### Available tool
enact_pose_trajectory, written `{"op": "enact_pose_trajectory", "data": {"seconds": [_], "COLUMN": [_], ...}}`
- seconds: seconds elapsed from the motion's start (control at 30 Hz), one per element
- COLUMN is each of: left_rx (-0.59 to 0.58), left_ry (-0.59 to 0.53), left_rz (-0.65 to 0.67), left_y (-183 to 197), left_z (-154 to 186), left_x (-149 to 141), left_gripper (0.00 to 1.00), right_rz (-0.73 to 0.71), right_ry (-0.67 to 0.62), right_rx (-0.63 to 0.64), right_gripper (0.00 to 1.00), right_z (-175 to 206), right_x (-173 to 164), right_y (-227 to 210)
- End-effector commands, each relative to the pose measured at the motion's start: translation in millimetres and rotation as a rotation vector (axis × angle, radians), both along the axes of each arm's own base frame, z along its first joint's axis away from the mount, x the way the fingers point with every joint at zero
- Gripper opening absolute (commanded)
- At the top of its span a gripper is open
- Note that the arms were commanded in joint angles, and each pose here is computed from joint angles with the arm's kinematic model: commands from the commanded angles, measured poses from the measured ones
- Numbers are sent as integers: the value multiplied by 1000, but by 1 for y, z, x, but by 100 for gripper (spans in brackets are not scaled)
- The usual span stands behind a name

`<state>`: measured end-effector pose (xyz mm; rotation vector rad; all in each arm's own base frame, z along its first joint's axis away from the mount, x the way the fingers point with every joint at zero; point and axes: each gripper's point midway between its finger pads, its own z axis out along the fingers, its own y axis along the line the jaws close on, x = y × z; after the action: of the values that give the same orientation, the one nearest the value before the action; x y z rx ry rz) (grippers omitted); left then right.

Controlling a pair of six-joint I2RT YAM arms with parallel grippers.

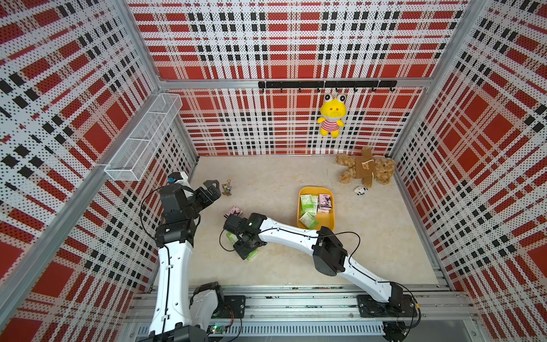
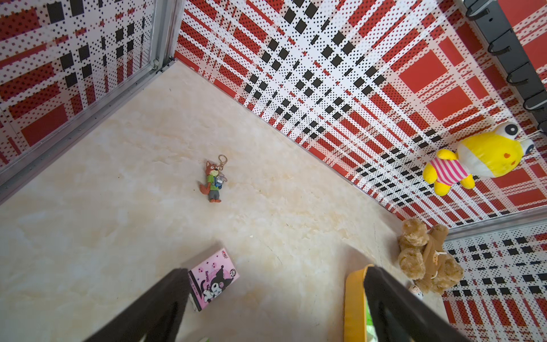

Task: Put the pocket tissues into the storage box
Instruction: Pick up the pocket tissues from the center of the board, then place the pocket tissues in the storage box.

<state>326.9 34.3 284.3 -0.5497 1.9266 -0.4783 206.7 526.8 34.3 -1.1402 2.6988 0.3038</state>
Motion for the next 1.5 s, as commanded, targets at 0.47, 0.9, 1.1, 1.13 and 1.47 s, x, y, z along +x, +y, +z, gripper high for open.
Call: {"op": "enact_pose_trajectory", "data": {"seconds": [0.47,0.9,1.1,1.13,1.47], "left_rx": [14,-6,-34,-32,-39], "left_ry": [-40,-44,-46,-54,-44], "left_rz": [-24,-32,-53,-52,-46], "left_y": [-6,-11,-16,-15,-16], "left_z": [12,8,3,6,0], "left_x": [-1,-3,-2,-2,-6], "left_gripper": [99,99,99,99,99], "right_rz": [-58,-141,-254,-266,-294], "right_ry": [45,-158,-256,-265,-284], "right_rx": [177,238,191,181,-32], "right_gripper": [51,51,51,51,50], "right_z": [36,118,144,146,107], "right_x": [10,74,113,118,136], "right_y": [-15,-120,-196,-207,-284]}}
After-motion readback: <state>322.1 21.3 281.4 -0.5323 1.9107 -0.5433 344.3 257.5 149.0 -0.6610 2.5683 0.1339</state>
